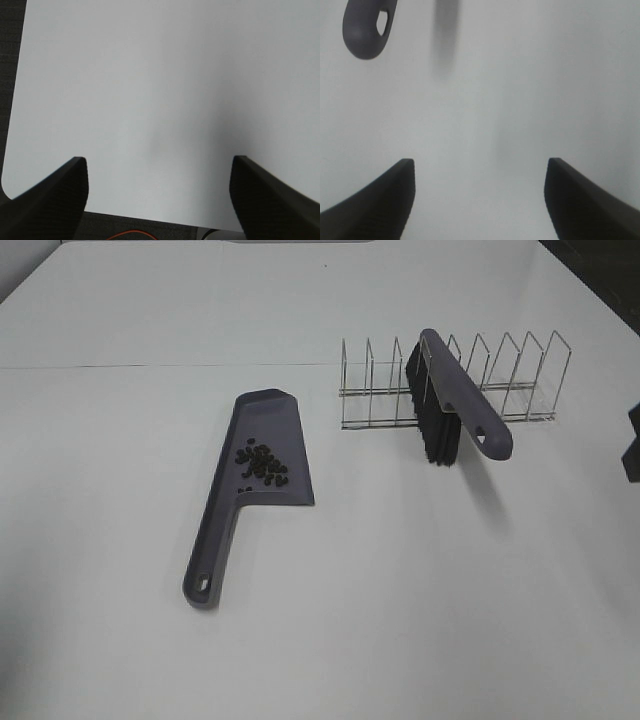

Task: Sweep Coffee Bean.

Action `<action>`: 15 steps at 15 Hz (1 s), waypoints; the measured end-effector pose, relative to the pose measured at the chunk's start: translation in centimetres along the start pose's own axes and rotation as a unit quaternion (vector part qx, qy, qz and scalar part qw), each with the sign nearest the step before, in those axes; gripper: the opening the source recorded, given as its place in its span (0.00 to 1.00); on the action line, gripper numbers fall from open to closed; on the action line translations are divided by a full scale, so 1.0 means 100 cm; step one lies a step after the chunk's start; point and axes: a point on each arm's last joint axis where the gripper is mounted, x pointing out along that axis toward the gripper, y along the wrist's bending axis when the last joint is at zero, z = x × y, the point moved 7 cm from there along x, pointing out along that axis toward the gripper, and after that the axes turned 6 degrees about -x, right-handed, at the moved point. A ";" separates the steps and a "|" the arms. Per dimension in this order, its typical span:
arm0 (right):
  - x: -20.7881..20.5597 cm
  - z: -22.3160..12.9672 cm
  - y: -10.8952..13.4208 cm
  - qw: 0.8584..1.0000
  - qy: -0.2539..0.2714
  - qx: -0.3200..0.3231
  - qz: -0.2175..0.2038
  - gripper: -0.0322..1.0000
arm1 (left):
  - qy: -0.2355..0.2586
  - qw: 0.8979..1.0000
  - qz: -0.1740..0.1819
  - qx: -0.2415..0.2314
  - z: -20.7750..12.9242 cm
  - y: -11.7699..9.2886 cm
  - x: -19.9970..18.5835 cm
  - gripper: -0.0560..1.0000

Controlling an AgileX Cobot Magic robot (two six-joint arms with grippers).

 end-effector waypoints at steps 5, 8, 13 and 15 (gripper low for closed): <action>-0.017 -0.039 0.004 0.999 -0.034 0.000 -0.003 0.62 | -0.050 0.999 -0.005 -0.003 -0.031 0.006 -0.014 0.73; -0.028 -0.069 0.006 0.997 -0.074 -0.001 -0.007 0.62 | -0.085 0.996 -0.010 -0.005 -0.064 0.011 -0.016 0.73; -0.044 -0.099 0.010 0.993 -0.120 0.000 -0.008 0.62 | -0.177 0.984 -0.024 -0.013 -0.081 0.015 -0.041 0.77; -0.056 -0.102 0.013 0.987 -0.162 0.005 -0.003 0.62 | -0.223 0.974 -0.031 -0.017 -0.087 0.017 -0.053 0.78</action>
